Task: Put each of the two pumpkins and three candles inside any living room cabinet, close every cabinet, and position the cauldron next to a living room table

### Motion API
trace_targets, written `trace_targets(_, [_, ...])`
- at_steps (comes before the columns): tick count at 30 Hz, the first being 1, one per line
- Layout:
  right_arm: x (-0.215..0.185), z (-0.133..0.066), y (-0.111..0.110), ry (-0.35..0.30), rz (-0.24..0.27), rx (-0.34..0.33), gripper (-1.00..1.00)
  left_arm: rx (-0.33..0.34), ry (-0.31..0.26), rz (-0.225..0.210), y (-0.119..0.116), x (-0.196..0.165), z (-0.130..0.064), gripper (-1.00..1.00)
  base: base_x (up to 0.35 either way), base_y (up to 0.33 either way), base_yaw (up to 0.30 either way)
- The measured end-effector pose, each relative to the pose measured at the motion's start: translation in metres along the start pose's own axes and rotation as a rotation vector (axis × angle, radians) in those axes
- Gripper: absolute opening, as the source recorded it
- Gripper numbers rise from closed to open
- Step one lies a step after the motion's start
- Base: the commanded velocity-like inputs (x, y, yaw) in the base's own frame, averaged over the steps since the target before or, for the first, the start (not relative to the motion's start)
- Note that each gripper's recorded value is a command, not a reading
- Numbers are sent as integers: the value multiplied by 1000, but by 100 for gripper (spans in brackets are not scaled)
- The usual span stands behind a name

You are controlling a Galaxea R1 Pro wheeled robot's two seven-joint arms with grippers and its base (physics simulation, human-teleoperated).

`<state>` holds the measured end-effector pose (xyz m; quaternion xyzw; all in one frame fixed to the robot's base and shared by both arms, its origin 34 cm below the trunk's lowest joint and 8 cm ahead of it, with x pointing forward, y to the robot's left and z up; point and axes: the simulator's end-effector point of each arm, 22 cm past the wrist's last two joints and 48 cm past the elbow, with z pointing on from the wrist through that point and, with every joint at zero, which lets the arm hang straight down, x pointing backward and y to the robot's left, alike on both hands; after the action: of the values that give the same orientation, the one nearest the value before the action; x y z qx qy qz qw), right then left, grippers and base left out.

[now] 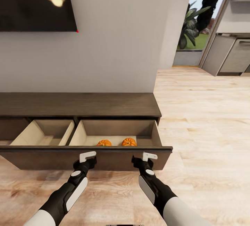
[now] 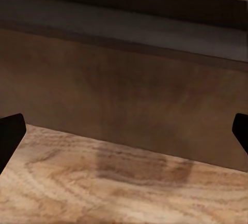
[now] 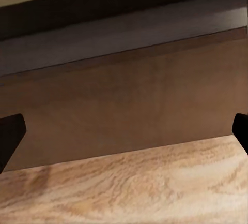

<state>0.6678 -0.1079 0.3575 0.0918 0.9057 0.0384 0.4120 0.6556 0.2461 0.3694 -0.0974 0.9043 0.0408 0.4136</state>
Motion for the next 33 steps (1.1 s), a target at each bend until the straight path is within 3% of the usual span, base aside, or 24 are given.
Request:
trace_targets(15, [14, 7, -3, 0, 0, -1, 100, 0, -1, 0, 1, 14, 7, 100, 5, 0, 0])
trace_targets(33, [17, 7, -4, 8, 9, 2, 100, -2, 1, 0, 2, 15, 7, 100, 165, 0, 0])
